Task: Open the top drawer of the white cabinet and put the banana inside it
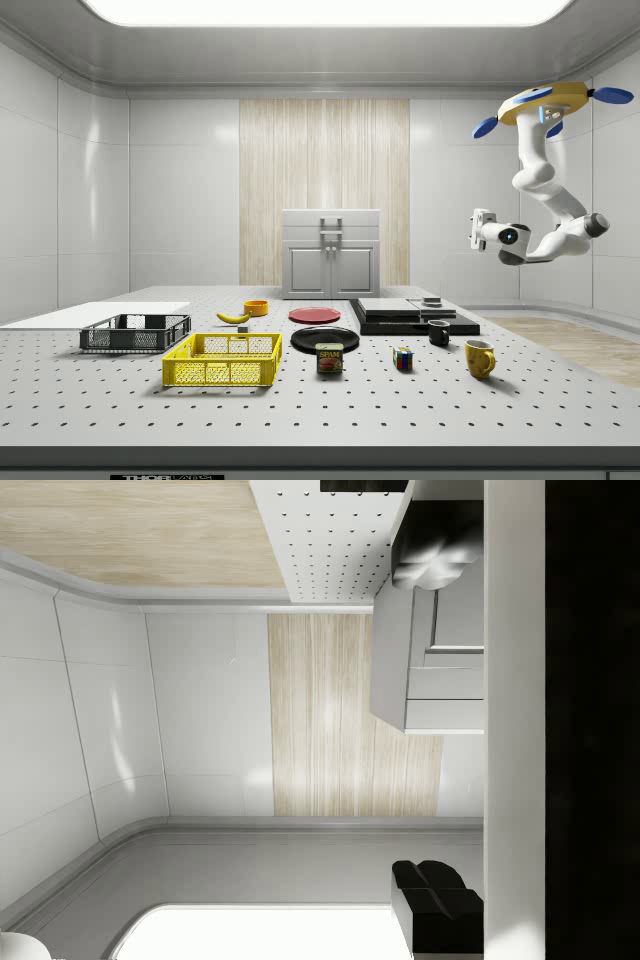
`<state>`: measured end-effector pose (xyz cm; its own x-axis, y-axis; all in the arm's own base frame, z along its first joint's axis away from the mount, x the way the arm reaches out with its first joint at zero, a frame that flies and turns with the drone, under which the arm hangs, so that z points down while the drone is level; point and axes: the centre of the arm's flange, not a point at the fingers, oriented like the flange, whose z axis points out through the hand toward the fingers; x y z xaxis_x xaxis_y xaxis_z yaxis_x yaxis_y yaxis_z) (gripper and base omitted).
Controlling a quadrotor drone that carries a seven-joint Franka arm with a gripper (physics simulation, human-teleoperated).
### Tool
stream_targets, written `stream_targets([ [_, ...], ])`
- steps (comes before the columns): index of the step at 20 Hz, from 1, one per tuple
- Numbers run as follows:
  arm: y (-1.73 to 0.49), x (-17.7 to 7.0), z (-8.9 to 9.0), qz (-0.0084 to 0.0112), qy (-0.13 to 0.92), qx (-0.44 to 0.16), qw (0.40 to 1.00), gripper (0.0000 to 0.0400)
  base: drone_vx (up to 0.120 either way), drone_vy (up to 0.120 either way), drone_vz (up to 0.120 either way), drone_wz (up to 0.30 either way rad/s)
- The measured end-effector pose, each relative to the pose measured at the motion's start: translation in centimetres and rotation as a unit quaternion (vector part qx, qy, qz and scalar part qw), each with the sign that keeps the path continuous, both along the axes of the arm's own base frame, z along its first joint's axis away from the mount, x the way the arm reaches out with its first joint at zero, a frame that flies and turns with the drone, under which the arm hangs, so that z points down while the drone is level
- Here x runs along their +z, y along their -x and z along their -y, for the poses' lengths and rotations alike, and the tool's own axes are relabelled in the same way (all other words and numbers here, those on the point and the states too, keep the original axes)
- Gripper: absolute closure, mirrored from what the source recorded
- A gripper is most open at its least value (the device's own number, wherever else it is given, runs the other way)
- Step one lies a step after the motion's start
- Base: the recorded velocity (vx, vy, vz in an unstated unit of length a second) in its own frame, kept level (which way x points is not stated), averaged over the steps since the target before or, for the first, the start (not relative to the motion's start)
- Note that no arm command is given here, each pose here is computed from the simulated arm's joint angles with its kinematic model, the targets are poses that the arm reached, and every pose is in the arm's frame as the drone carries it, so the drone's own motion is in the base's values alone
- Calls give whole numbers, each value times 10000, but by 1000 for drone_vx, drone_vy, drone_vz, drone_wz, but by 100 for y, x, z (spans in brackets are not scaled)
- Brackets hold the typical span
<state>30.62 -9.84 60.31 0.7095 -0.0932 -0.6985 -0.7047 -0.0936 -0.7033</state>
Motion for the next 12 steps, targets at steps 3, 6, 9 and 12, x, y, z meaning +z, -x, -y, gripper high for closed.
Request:
stream_targets([
  [3, -2, -47, 7, 0, -274, 3, 9996, 0, 120, -120, 120, 0],
  [6, -3, -76, 9, -1, -434, 4, 9991, 0, 120, -120, 120, 0],
  [9, -3, -93, 10, -1, -527, 5, 9986, 0, 120, -120, 120, 0],
  [12, -4, -103, 11, -2, -580, 6, 9983, 0, 120, -120, 120, 0],
])
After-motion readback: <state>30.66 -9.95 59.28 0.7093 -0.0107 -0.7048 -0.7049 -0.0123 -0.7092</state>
